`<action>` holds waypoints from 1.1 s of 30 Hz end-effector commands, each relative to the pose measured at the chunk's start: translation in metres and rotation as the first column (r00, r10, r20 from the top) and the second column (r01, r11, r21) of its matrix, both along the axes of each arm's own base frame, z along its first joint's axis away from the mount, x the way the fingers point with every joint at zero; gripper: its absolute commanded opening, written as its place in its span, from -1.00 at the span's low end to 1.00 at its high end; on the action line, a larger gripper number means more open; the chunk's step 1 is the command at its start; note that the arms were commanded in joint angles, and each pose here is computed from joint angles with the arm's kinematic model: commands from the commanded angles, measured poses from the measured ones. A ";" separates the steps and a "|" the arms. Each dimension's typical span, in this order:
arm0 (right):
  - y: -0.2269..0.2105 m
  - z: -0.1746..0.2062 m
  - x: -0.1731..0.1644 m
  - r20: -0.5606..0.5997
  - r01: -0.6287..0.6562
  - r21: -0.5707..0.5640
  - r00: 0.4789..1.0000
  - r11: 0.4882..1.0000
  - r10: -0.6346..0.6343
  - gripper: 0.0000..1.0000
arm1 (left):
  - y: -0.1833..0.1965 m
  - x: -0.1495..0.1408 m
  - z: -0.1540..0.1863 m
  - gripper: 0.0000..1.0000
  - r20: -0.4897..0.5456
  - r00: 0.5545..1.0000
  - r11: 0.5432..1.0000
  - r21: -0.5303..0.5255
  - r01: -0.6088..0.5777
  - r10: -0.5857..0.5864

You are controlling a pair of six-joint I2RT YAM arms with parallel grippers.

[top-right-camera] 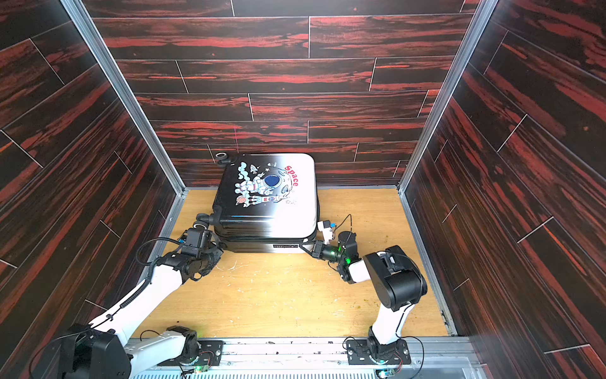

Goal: Open the suitcase zippers
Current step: Adjust the suitcase at the center of the board.

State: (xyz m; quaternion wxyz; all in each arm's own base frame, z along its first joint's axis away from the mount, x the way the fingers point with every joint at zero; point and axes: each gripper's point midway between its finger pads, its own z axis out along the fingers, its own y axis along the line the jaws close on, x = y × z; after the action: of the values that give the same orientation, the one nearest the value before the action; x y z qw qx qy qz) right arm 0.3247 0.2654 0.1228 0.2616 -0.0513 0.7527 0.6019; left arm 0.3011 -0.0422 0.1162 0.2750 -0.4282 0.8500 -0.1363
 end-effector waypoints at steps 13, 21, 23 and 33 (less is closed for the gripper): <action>0.026 -0.013 -0.077 0.106 -0.025 -0.310 0.993 0.950 0.061 -1.00 | -0.068 -0.022 0.025 0.43 0.053 0.979 0.980 -0.027 0.198 -0.197; 0.062 0.002 -0.128 0.193 -0.029 -0.305 0.977 0.952 0.092 -1.00 | -0.106 -0.042 -0.001 0.51 0.076 0.973 0.958 -0.175 0.228 -0.218; 0.071 0.005 -0.133 0.191 -0.046 -0.290 0.976 0.956 0.105 -1.00 | -0.117 -0.042 0.000 0.45 0.102 0.969 0.948 -0.203 0.243 -0.227; 0.105 0.006 -0.157 0.205 -0.141 -0.285 0.957 0.948 0.204 -1.00 | -0.136 -0.045 0.015 0.16 0.200 0.949 0.918 -0.267 0.293 -0.244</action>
State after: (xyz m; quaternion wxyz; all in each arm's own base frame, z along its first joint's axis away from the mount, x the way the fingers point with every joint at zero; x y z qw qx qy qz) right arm 0.1944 0.3492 0.1198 0.3190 -0.1675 0.8032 0.4744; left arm 0.2520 -0.1708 0.1124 0.2366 -0.3345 0.8633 -0.2948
